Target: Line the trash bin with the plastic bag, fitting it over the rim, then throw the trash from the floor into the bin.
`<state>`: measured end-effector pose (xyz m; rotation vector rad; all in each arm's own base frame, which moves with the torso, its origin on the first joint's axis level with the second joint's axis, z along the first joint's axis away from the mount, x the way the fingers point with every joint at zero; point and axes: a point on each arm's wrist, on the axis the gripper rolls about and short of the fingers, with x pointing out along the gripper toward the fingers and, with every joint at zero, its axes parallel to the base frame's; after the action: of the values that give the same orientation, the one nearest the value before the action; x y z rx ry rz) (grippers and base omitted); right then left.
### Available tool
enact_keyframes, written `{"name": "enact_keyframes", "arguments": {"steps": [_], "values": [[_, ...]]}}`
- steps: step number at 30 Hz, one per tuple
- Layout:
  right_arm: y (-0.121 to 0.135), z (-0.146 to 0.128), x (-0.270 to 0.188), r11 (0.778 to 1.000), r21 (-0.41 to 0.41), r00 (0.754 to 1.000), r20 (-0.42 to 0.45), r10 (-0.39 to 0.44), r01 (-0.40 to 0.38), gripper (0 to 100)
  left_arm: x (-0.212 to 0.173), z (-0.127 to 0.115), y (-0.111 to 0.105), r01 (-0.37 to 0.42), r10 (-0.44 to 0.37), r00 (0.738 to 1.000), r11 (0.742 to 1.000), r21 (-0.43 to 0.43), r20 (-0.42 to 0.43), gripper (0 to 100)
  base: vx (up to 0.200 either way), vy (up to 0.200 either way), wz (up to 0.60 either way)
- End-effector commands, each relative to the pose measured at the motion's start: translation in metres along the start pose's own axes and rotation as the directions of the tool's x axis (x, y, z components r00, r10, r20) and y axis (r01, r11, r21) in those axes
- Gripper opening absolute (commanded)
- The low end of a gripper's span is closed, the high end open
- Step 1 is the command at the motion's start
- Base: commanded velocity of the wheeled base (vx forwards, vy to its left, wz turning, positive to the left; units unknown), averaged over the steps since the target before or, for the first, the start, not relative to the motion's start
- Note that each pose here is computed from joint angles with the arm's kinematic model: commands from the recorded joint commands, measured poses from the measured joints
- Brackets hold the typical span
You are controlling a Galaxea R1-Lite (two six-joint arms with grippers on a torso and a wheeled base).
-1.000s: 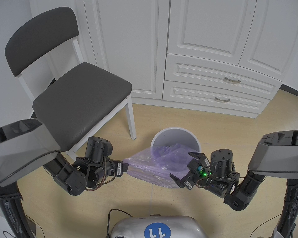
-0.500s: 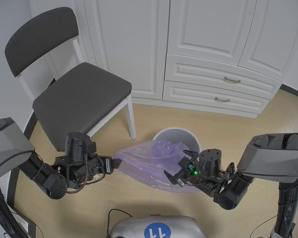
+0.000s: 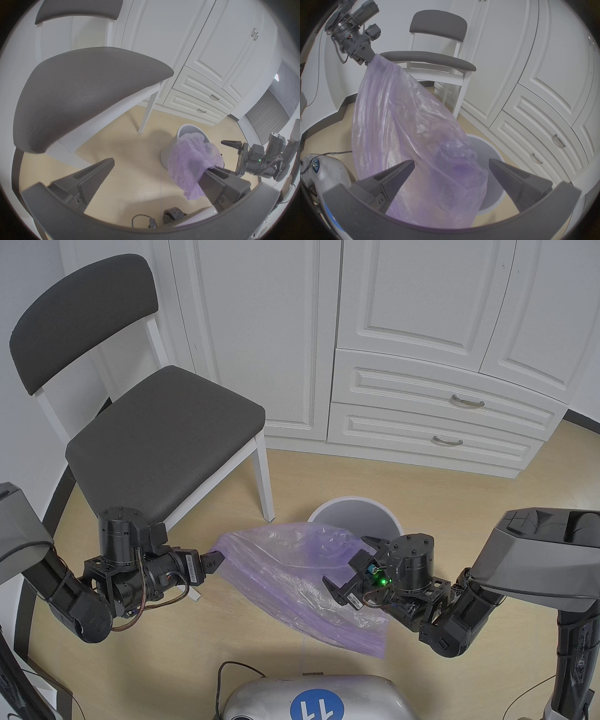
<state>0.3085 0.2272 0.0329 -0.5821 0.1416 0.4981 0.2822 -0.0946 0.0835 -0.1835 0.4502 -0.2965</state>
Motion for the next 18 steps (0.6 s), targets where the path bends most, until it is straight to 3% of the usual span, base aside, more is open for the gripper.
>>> {"name": "enact_keyframes", "arguments": {"steps": [1,11,18], "values": [[0.008,0.009,0.003,1.0,-0.007,1.0,0.016,0.019,-0.019,100,0.005,0.007,0.0,0.008,-0.008,1.0,1.0,-0.005,0.03,100,0.0,0.0,0.0],[0.018,0.02,-0.036,0.994,-0.039,0.995,-0.011,0.103,-0.103,100,0.008,0.003,-0.013,0.046,-0.046,0.999,0.999,-0.007,0.018,100,0.0,0.0,0.0],[0.047,0.011,-0.048,0.977,-0.065,0.977,-0.066,0.201,-0.205,100,0.011,0.0,-0.014,0.05,-0.05,0.999,0.999,-0.01,0.006,100,0.0,0.0,0.0]]}}
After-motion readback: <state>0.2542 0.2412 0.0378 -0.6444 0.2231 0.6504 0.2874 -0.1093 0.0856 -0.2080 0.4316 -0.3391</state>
